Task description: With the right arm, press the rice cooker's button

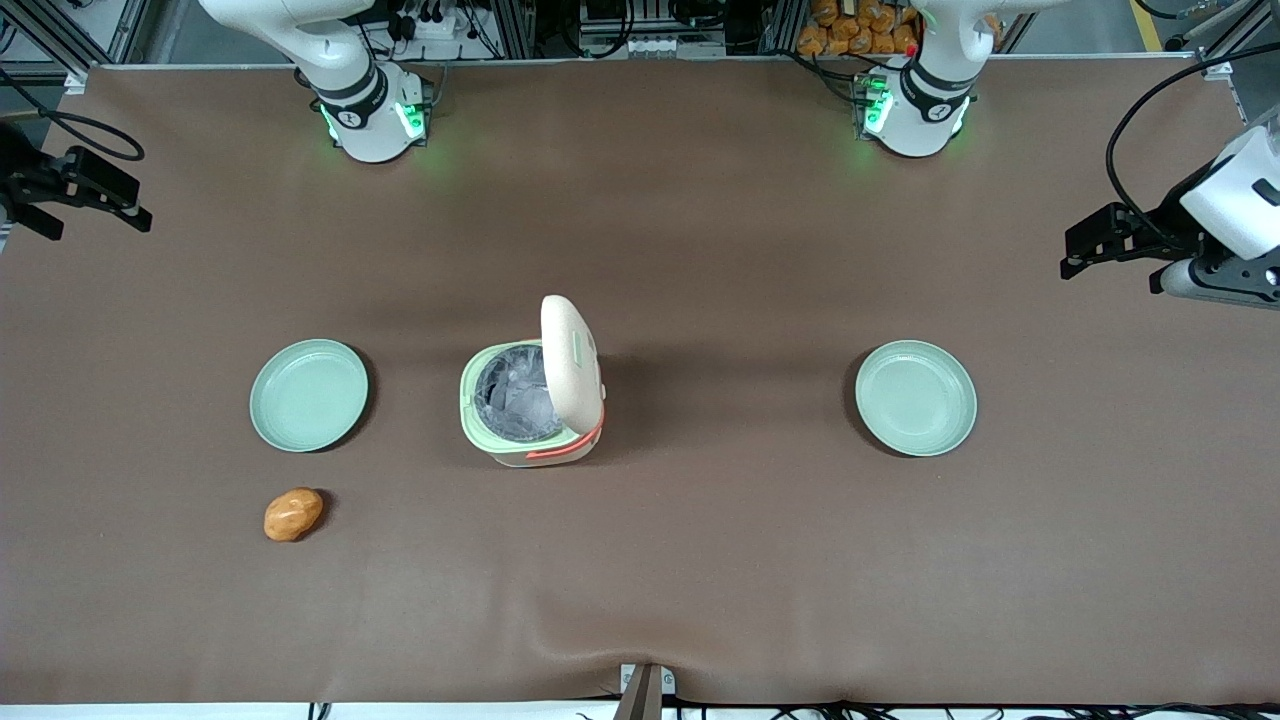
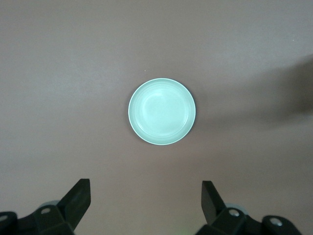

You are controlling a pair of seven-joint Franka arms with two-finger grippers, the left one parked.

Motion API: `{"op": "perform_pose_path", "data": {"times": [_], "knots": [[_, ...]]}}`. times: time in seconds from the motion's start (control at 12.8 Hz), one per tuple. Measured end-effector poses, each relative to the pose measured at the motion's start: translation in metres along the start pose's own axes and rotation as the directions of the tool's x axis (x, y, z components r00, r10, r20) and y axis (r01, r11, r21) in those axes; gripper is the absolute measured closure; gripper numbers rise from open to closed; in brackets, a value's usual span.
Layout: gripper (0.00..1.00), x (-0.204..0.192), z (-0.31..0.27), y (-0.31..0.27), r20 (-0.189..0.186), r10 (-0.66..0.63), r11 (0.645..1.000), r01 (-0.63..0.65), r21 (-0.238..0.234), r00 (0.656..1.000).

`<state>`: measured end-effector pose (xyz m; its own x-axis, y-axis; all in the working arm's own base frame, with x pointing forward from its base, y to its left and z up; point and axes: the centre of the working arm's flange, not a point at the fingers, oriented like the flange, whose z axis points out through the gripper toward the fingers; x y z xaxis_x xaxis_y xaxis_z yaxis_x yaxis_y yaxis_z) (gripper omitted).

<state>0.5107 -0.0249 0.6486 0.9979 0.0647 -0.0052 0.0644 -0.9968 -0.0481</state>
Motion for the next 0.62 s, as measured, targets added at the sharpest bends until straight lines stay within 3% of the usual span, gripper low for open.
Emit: {"op": "perform_pose_path", "data": {"times": [0.62], "knots": [[0.00, -0.0015, -0.0018, -0.0001, 0.005, -0.001, 1.000, 0.001, 0.001, 1.000]]}}
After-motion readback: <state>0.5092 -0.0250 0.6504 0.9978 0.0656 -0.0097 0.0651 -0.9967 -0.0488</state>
